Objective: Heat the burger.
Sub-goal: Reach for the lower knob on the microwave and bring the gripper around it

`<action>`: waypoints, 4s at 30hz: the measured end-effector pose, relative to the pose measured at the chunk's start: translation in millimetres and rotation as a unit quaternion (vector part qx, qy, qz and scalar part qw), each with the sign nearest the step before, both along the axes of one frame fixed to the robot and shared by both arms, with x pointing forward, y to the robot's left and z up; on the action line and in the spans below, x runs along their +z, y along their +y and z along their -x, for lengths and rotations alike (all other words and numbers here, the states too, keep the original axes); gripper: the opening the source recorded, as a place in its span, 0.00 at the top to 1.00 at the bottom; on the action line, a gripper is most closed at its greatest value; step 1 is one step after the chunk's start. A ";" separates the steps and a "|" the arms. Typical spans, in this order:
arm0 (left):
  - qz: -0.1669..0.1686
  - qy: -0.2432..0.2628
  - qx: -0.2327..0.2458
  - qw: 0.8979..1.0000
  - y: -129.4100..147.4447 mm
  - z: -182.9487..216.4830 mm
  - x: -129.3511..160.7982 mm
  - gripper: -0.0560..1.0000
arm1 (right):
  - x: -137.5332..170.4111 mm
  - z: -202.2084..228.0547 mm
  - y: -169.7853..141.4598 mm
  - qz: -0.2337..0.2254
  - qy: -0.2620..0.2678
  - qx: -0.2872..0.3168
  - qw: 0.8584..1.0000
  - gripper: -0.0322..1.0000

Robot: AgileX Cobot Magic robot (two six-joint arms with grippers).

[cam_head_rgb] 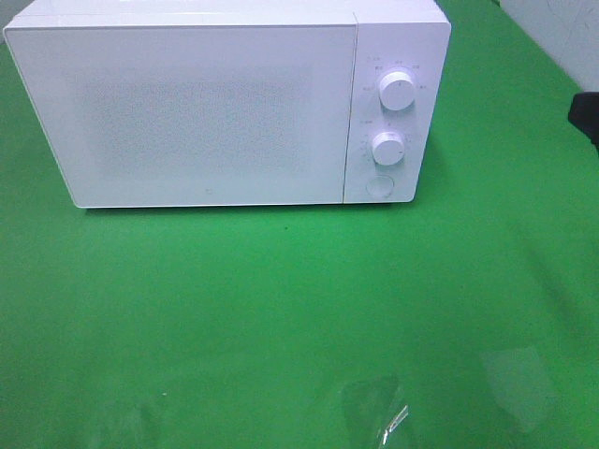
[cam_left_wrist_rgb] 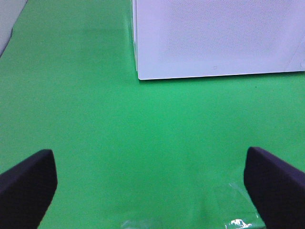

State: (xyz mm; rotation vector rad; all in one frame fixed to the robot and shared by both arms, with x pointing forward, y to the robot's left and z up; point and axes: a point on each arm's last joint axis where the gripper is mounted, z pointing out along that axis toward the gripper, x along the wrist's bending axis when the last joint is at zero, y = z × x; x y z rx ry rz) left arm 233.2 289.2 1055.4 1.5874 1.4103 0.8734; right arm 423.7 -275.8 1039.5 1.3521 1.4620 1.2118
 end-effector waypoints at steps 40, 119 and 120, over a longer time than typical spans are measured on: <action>0.000 0.000 0.000 1.000 0.0 0.0 0.0 0.01 | -92.6 -51.4 96.2 0.023 -0.084 -0.054 0.995 0.23; 0.000 0.000 0.000 1.000 0.0 0.0 0.0 0.01 | -157.5 -136.8 147.4 0.030 -0.078 -0.039 0.996 0.31; 0.000 0.000 0.000 1.000 0.0 0.0 0.0 0.01 | -157.5 -136.9 147.3 0.030 -0.078 -0.039 0.996 0.35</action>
